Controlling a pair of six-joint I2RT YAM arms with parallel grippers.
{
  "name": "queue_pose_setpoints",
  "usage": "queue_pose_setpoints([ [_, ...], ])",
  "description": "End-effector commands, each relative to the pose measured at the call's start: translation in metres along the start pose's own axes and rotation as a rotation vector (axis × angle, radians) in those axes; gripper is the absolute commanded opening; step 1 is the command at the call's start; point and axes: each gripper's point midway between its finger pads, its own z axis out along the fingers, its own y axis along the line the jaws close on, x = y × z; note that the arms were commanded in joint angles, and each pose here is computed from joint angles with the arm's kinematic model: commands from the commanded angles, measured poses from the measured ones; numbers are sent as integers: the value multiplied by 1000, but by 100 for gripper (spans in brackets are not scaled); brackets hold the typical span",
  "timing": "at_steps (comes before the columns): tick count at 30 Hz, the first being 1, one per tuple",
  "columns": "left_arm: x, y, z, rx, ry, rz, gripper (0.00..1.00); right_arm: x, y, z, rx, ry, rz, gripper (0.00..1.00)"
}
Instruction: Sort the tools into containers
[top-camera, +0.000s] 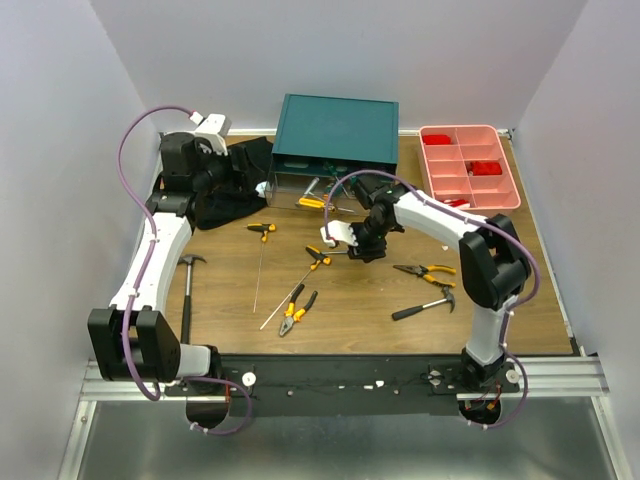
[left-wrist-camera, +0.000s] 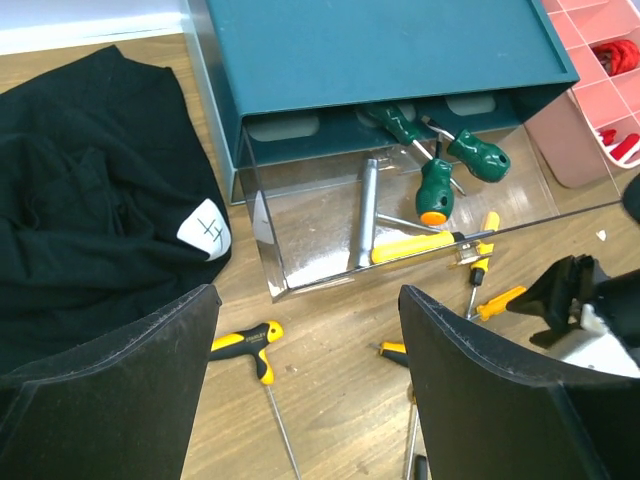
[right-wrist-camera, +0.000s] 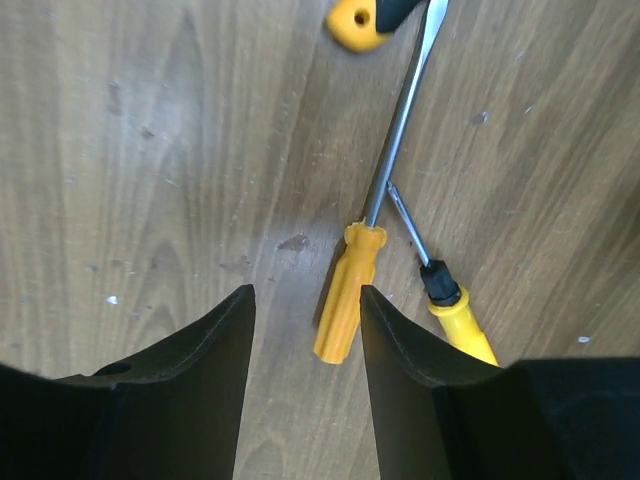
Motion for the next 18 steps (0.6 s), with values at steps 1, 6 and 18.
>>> queue_pose_setpoints([
  [1, -4, 3, -10, -20, -21, 10, 83, 18, -16, 8, 48, 127, 12, 54],
  [6, -1, 5, -9, -19, -19, -1, 83, 31, -21, 18, 62, 190, 43, 54],
  [18, -5, 5, -2, 2, -29, -33, 83, 32, 10, 21, -34, 198, 78, 10],
])
